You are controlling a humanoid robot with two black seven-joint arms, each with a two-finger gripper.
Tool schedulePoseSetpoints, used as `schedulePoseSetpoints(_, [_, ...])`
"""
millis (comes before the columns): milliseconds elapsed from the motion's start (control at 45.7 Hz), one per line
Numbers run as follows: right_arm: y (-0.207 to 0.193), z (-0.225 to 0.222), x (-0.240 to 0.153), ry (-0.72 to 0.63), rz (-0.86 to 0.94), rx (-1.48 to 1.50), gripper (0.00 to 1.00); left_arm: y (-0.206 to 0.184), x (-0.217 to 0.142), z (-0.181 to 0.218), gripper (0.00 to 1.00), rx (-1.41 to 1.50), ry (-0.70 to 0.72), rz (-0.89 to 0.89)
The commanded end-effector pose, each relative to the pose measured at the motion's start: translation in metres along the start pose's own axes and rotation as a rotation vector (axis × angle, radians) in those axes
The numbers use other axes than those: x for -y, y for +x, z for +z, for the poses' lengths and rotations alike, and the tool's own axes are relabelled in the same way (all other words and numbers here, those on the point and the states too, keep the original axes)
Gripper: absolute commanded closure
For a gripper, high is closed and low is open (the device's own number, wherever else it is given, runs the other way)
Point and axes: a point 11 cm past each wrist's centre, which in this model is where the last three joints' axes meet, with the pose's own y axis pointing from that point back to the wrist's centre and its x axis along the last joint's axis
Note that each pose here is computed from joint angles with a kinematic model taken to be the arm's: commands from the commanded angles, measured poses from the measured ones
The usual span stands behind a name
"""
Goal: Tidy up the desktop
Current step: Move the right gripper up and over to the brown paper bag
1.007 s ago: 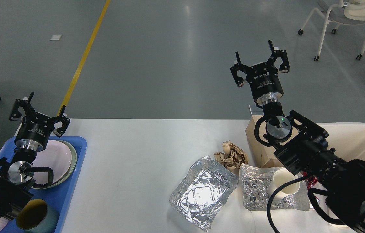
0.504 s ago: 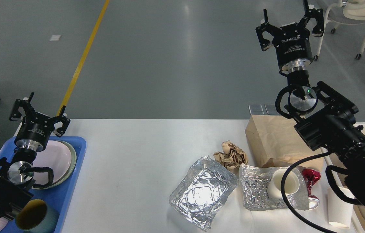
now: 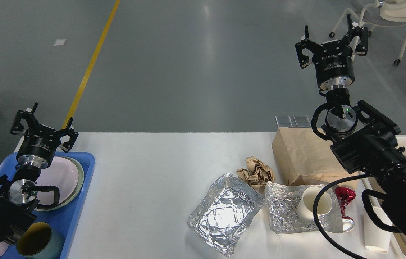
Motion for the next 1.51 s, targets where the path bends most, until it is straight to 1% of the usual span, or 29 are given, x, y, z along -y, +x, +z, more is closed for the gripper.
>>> schedulePoseSetpoints(0, [-0.011,0.020,0.004,-0.158,-0.041,-0.077,0.00,0.000,0.000,0.000,0.00,0.000,0.000,0.000])
schedulePoseSetpoints(66, [-0.029,0.043,0.013,-0.409,-0.102,-0.286,0.00,0.000,0.000,0.000,0.00,0.000,0.000,-0.001])
schedulePoseSetpoints(153, [-0.070,0.030,0.043,-0.646,-0.215,-0.696,0.00,0.000,0.000,0.000,0.00,0.000,0.000,0.000])
schedulePoseSetpoints(219, [-0.094,0.045,0.047,-0.871,-0.347,-1.099,0.00,0.000,0.000,0.000,0.00,0.000,0.000,0.000])
schedulePoseSetpoints(307, [-0.122,0.063,0.044,-1.130,-0.548,-1.678,0.00,0.000,0.000,0.000,0.00,0.000,0.000,0.000])
schedulePoseSetpoints(372, [-0.132,0.061,0.037,-1.264,-0.608,-1.953,0.02,0.000,0.000,0.000,0.00,0.000,0.000,0.000])
schedulePoseSetpoints(416, [-0.146,0.060,0.033,-1.338,-0.644,-2.070,0.02,0.000,0.000,0.000,0.00,0.000,0.000,0.000])
schedulePoseSetpoints(438, [-0.154,0.060,0.029,-1.378,-0.665,-2.110,0.02,0.000,0.000,0.000,0.00,0.000,0.000,-0.001])
schedulePoseSetpoints(460, [-0.157,0.060,0.020,-1.446,-0.690,-2.129,0.02,0.000,0.000,0.000,0.00,0.000,0.000,0.000])
schedulePoseSetpoints(504, [-0.160,0.056,-0.004,-1.613,-0.746,-2.109,0.01,0.000,0.000,0.000,0.00,0.000,0.000,0.000])
schedulePoseSetpoints(547, [-0.162,0.050,-0.030,-1.783,-0.795,-2.042,0.01,0.000,0.000,0.000,0.00,0.000,0.000,-0.001])
schedulePoseSetpoints(613, [-0.167,0.043,-0.074,-1.990,-0.843,-1.915,0.00,0.000,0.000,0.000,0.00,0.000,0.000,0.000])
schedulePoseSetpoints(657, [-0.165,0.039,-0.105,-2.085,-0.849,-1.821,0.00,0.000,0.000,0.000,0.00,0.000,0.000,0.000])
schedulePoseSetpoints(744, [-0.160,0.022,-0.157,-2.219,-0.799,-1.624,0.00,0.000,0.000,0.000,0.00,0.000,0.000,0.000])
schedulePoseSetpoints(810, [-0.169,0.016,-0.181,-2.236,-0.738,-1.470,0.00,0.000,0.000,0.000,0.00,0.000,0.000,0.000])
schedulePoseSetpoints(876, [-0.178,0.011,-0.185,-2.196,-0.687,-1.357,0.00,0.000,0.000,0.000,0.00,0.000,0.000,0.000])
schedulePoseSetpoints(920, [-0.179,0.008,-0.189,-2.202,-0.673,-1.290,0.00,0.000,0.000,0.000,0.00,0.000,0.000,0.000])
schedulePoseSetpoints(1051, [-0.176,-0.001,-0.187,-2.173,-0.647,-1.267,0.00,0.000,0.000,0.000,0.00,0.000,0.000,0.000])
schedulePoseSetpoints(1117, [-0.169,-0.007,-0.185,-2.163,-0.611,-1.314,0.00,0.000,0.000,0.000,0.00,0.000,0.000,0.000])
schedulePoseSetpoints(1204, [-0.146,-0.015,-0.182,-2.153,-0.554,-1.432,0.00,0.000,0.000,0.000,0.00,0.000,0.000,0.000])
schedulePoseSetpoints(1226, [-0.130,-0.016,-0.182,-2.162,-0.538,-1.482,0.00,0.000,0.000,0.000,0.00,0.000,0.000,0.000])
schedulePoseSetpoints(1314, [-0.094,-0.025,-0.182,-2.195,-0.524,-1.628,0.00,0.000,0.000,0.000,0.00,0.000,0.000,0.000])
schedulePoseSetpoints(1336, [-0.073,-0.025,-0.177,-2.194,-0.520,-1.711,0.00,0.000,0.000,0.000,0.00,0.000,0.000,0.000])
schedulePoseSetpoints(1357, [-0.061,-0.024,-0.174,-2.190,-0.516,-1.744,0.00,0.000,0.000,0.000,0.00,0.000,0.000,0.000])
schedulePoseSetpoints(1401, [-0.041,-0.022,-0.161,-2.156,-0.487,-1.821,0.00,0.000,0.000,0.000,0.00,0.000,0.000,0.000])
schedulePoseSetpoints(1489, [0.000,-0.013,-0.128,-2.035,-0.419,-1.981,0.00,0.000,0.000,0.000,0.00,0.000,0.000,-0.001])
